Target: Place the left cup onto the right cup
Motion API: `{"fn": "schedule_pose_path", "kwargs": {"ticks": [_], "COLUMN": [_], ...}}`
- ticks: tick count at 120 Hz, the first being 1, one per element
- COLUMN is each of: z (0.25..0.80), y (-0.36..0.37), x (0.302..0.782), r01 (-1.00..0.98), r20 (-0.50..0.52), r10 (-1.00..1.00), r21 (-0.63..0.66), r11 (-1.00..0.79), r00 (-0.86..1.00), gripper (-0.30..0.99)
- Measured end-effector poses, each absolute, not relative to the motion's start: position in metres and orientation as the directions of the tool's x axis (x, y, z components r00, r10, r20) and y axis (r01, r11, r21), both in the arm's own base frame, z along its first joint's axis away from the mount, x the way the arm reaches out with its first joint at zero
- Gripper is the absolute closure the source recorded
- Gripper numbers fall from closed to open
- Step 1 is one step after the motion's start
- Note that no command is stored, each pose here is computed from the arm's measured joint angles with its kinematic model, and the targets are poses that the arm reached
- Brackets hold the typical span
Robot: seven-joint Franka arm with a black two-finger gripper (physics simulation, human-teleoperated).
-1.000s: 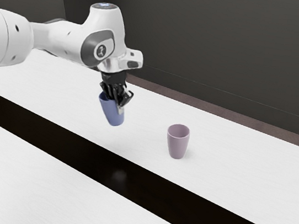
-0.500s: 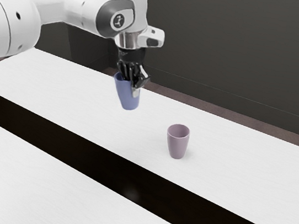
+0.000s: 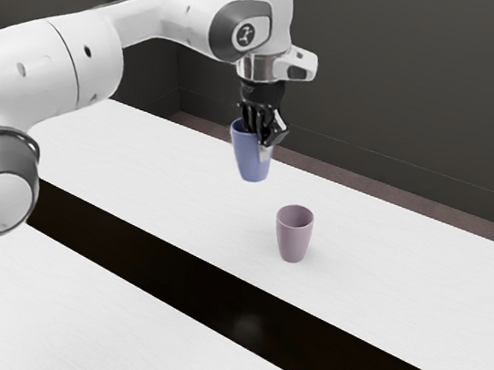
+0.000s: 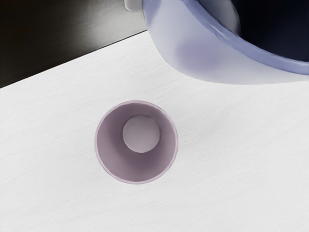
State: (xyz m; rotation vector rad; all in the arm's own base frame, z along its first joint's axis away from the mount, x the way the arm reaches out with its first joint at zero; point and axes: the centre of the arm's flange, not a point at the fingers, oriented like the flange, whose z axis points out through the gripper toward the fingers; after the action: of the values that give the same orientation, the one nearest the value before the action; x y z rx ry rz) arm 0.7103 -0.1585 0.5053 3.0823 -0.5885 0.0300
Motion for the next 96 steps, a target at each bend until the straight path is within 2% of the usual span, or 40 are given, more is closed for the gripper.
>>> {"fn": "schedule_pose_path", "kwargs": {"ticks": [96], "z": [0.442], "y": [-0.222], "x": [0.744], "r01": [-0.434], "r20": [0.072], "r10": [-0.435], "r21": [-0.025], "r11": [-0.901], "r00": [0.898], "gripper": [0.78]}}
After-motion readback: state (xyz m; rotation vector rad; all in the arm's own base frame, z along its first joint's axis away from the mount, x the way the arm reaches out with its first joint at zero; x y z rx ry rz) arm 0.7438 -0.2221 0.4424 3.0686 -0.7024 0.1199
